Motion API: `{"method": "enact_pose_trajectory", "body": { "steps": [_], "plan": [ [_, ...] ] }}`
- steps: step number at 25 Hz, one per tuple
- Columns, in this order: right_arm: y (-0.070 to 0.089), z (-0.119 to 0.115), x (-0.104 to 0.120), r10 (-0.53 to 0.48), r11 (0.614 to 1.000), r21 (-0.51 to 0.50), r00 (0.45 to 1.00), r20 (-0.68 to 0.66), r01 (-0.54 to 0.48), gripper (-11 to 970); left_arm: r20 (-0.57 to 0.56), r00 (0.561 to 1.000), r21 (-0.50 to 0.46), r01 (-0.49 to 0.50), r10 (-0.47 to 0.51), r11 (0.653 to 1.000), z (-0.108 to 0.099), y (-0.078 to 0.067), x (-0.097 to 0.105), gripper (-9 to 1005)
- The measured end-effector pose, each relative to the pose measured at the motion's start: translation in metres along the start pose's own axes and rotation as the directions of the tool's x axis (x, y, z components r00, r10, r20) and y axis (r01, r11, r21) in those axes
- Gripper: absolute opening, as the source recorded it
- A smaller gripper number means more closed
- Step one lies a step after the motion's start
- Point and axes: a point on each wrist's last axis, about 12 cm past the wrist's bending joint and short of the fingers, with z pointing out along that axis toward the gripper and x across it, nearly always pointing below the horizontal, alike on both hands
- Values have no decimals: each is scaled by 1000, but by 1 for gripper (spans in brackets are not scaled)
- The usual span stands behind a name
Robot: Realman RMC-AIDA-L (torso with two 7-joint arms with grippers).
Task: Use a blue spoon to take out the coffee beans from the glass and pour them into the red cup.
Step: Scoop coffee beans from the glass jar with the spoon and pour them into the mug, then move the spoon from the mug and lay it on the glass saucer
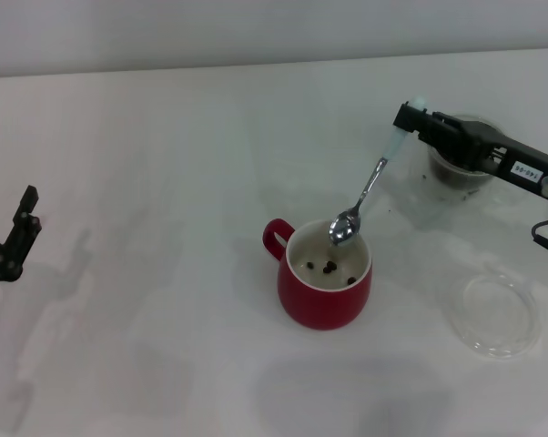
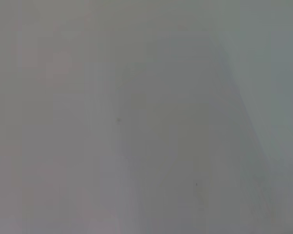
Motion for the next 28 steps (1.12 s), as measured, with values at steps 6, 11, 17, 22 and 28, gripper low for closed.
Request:
{"method": "enact_pose_trajectory", "body": {
  "steps": [6,11,17,22,28],
  "plan": [
    [9,-6,-7,110,991,-81,992,56,-105,148,-2,1000,-5,0,0,1000,0,1,0,647],
    [10,-22,-14,132,988,-91,989,69,-126,147,0,1000,-1,-2,2,1000,5,1,0,647],
    [6,-59,-15,108,994,-13,990,86,-108,147,1,1000,1,-4,4,1000,10,2,-1,646],
    [6,-88,-10,84,995,47,994,74,-88,147,9,1000,3,-8,8,1000,14,3,-2,647],
    [10,-113,-1,52,993,100,995,80,-60,147,15,1000,-5,-10,10,1000,19,5,-3,647]
  ]
}}
